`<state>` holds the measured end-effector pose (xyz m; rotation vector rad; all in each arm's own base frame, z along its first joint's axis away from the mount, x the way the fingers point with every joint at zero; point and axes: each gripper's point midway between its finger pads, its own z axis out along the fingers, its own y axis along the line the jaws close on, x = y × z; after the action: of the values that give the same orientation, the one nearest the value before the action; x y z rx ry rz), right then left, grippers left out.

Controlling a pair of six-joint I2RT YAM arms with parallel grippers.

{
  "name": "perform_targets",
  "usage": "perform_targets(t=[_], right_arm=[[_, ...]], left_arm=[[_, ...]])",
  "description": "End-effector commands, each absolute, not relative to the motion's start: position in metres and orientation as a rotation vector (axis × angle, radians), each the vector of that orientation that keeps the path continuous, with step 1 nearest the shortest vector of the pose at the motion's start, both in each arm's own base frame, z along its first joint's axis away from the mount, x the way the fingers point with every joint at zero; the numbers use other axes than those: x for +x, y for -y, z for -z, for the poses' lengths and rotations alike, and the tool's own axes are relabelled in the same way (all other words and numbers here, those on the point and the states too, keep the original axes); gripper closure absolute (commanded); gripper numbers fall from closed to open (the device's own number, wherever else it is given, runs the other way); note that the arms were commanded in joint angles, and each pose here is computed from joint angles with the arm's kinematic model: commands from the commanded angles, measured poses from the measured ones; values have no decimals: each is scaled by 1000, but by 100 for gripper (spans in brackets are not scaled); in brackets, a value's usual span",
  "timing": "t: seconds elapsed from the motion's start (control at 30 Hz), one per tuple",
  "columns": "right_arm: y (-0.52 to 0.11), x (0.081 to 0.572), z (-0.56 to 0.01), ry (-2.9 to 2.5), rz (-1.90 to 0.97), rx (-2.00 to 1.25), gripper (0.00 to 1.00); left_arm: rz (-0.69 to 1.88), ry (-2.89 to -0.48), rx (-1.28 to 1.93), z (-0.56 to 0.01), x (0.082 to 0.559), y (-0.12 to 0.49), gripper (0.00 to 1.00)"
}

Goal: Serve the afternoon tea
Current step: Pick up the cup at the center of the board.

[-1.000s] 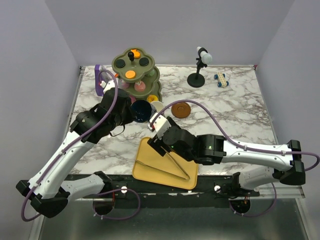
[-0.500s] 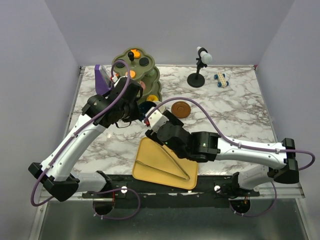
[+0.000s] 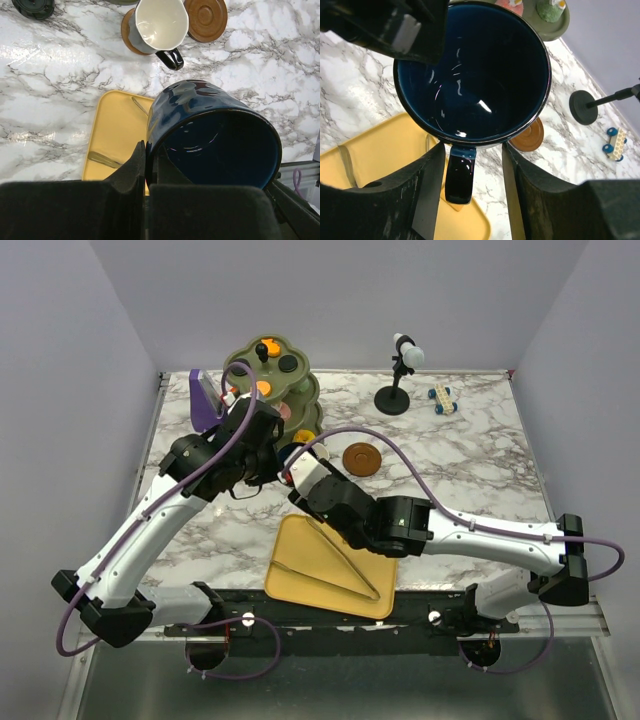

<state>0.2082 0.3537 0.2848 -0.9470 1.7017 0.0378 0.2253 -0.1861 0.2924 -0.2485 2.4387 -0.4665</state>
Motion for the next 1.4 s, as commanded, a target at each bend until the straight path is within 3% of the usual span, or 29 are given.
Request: perform_targets(t=[0.0,0.7,0.97,1.1,1.33,1.37], right_arm=[[-365,214,-294,-1720,-118,-906,46],[-371,230,-288,-1781,-148,-918,48],[-370,236,-290,-1774,-157,-897,73],[-370,237,-289,-1775,-148,-899,99],[-367,238,-290,-1766,-146,-877,99],[-366,238,-292,-1760,-147,-871,100]], left_arm=[[621,-2371,-218,-316,217,201,100],[648,-2298,-156,-331,205,208,100],[651,-2293,-137,-328,205,210,100],[643,-2283,-137,-327,206,208,100],[643,-2232,-135,-330,210,205,100],[647,-2219,-138,-331,211,205,95]])
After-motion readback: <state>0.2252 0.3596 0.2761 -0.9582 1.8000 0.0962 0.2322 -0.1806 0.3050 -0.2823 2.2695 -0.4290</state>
